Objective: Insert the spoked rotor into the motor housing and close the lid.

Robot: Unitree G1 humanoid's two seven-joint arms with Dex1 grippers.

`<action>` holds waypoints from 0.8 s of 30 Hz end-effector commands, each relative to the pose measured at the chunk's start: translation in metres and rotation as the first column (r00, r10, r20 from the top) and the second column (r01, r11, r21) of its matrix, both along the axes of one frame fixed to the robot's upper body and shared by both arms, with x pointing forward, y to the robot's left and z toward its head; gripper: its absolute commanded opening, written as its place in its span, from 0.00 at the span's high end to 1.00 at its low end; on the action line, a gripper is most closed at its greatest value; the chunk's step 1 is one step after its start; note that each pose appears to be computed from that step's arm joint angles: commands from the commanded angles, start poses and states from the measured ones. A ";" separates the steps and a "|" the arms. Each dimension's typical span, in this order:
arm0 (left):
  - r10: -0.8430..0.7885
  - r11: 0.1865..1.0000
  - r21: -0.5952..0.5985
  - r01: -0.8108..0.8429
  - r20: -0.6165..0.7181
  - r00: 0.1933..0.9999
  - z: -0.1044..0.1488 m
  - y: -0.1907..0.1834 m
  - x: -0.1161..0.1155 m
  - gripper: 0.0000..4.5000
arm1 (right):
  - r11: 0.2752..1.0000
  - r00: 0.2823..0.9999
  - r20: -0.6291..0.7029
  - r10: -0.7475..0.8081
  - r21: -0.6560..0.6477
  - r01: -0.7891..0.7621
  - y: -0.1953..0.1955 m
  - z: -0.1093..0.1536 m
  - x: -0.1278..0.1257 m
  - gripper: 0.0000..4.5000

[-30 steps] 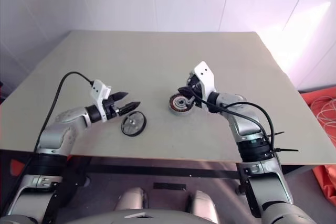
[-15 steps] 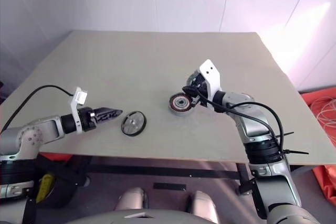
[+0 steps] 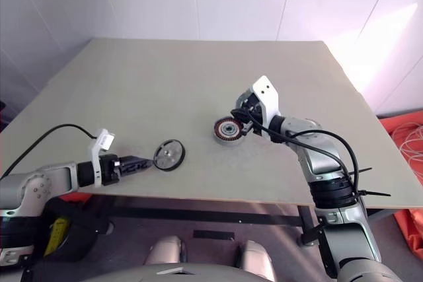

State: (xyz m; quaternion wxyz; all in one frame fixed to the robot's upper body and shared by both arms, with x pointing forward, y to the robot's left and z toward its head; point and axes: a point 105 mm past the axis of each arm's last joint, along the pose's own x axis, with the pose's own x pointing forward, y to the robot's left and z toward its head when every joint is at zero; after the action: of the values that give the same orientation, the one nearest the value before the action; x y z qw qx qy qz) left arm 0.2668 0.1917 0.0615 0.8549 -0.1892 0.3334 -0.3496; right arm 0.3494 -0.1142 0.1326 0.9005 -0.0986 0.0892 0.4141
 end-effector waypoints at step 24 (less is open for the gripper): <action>0.061 0.973 -0.221 -0.063 -0.014 0.998 0.011 -0.036 0.015 0.00 | 0.999 0.997 0.068 -0.024 0.028 0.022 -0.003 0.020 0.005 1.00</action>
State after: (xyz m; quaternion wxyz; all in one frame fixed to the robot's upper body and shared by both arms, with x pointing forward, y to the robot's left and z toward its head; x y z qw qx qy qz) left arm 0.2762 0.1530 0.0588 0.8328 -0.2883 0.3131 -0.3541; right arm 0.3510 -0.1150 0.1335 0.9042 -0.0974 0.0868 0.4067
